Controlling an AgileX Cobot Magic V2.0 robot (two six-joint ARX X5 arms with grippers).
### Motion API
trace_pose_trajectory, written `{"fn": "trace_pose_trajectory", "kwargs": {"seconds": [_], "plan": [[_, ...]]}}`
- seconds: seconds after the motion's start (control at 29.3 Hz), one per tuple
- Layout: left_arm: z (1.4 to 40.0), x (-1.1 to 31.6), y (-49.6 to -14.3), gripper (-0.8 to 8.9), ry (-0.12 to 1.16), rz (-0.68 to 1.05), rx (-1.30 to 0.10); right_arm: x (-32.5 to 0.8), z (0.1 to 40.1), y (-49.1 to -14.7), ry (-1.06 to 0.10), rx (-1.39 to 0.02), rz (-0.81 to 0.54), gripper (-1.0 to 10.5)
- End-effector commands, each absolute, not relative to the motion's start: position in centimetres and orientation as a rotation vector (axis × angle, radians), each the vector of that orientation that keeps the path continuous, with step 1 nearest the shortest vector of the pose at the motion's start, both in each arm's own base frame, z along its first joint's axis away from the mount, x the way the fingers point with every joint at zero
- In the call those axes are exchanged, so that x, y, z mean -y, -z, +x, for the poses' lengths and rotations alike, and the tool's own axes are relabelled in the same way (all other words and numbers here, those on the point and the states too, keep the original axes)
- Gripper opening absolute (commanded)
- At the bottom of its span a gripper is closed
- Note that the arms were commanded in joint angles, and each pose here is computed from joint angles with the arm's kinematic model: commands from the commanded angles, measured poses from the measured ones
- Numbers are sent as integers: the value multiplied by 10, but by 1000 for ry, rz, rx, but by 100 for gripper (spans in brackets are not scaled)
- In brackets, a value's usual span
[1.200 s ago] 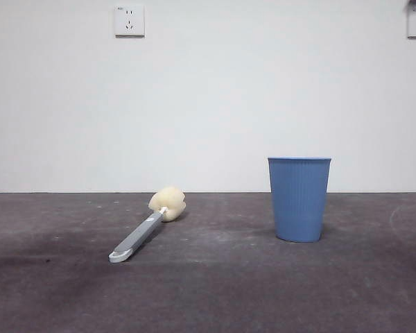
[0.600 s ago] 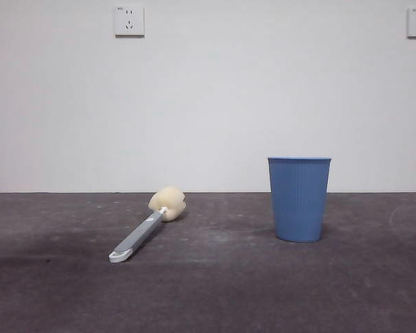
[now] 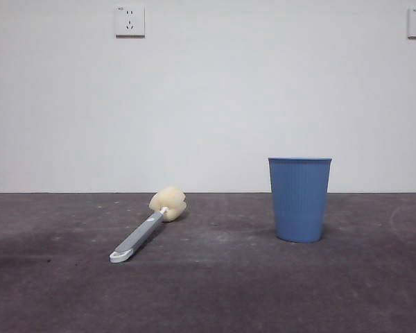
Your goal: Pick up the cup brush,pick up the cup,insert the brush into the cup,clean the cup,put the cup brush back,put the cup back to the fixed position on the table
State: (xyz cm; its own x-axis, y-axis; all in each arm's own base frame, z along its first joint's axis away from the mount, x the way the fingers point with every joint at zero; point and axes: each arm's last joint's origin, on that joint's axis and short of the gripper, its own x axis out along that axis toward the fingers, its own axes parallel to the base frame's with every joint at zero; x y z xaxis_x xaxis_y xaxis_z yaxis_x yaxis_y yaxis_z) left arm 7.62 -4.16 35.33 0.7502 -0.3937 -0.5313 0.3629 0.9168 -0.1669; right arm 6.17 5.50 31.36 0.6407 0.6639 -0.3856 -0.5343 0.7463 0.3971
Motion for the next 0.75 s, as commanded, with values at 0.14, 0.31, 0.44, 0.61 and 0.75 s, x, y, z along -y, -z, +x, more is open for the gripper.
{"fn": "trace_pose_trajectory", "kwargs": {"seconds": [0.14,0.31,0.44,0.61,0.75], "plan": [[55,14,-377,-3,234,7,-42,-55,62,-313,-693,-535,250,1],[54,5,-348,-3,72,132,261,-55,62,-313,-693,-535,250,1],[70,0,-303,-3,-21,163,236,-55,62,-313,-693,-535,250,1],[87,-3,-250,-3,-35,162,125,-55,62,-313,-693,-535,250,1],[94,-2,-213,-3,-13,157,55,-55,62,-313,-693,-535,250,1]]}}
